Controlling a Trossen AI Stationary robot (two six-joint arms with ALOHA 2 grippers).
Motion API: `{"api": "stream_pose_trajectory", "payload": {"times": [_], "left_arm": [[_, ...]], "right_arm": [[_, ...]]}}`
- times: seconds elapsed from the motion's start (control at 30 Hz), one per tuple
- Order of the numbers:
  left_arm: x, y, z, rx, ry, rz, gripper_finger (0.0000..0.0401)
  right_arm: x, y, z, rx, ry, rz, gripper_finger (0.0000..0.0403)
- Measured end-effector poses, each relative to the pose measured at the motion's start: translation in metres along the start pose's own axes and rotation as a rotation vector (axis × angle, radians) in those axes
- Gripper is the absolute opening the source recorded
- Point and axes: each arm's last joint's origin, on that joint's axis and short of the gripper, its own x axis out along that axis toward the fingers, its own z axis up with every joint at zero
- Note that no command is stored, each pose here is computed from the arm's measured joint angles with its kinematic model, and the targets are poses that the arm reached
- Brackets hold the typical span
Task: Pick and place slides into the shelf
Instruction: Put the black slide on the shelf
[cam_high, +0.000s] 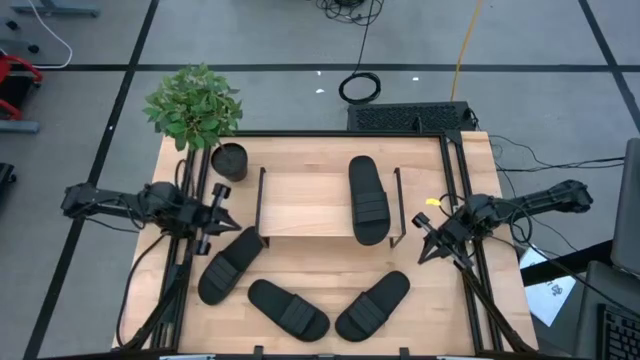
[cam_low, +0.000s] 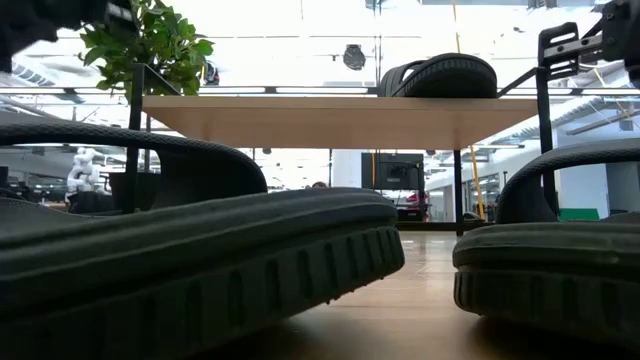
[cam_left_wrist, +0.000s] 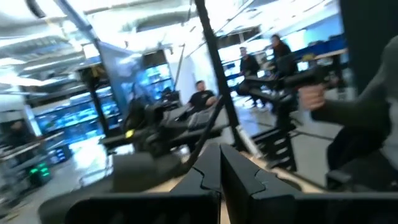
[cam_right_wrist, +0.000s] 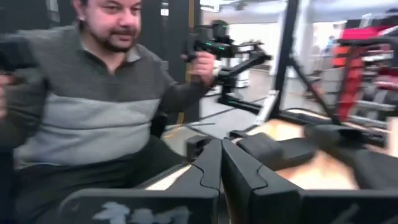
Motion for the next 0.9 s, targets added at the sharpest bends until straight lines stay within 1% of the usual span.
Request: {"api": "stream_pose_trajectory", "payload": {"times": [0.1,0.23,0.3,0.4,0.5,0.6,0.67,0.77,0.83,0.9], "left_arm": [[0.001,0.003,0.017,-0.010,0.031,-0.033,0.0008],[-0.003,0.007,0.037,-0.026,0.146,-0.056,0.0008],[-0.005,0.009,0.045,-0.042,0.203,-0.052,0.0008],[-0.008,0.011,0.057,-0.071,0.288,-0.067,0.0008],[-0.006,0.015,0.069,-0.139,0.320,-0.065,0.0008],[-0.002,0.018,0.079,-0.191,0.377,-0.071,0.0008],[0.002,0.021,0.085,-0.221,0.446,-0.073,0.0008],[0.012,0.028,0.098,-0.257,0.554,-0.044,0.0008],[0.022,0.033,0.104,-0.271,0.632,-0.064,0.0008],[0.031,0.036,0.106,-0.265,0.734,-0.112,0.0008]], "right_arm": [[0.000,0.000,0.000,-0.041,0.001,-0.002,0.0000],[0.000,0.000,0.000,-0.088,0.001,-0.003,0.0000],[0.000,0.000,0.000,-0.093,0.003,-0.003,0.0000],[0.000,0.000,-0.001,-0.071,0.006,-0.003,0.0000],[0.000,0.000,-0.001,-0.065,0.007,-0.003,0.0000],[0.000,0.000,-0.001,-0.089,0.007,-0.009,0.0000],[0.000,-0.001,-0.001,-0.105,0.009,-0.027,0.0000],[0.000,-0.002,-0.001,-0.136,0.016,-0.062,0.0000],[0.000,-0.003,-0.001,-0.151,0.018,-0.092,0.0000],[0.000,-0.003,-0.001,-0.174,0.020,-0.117,0.0000]]}}
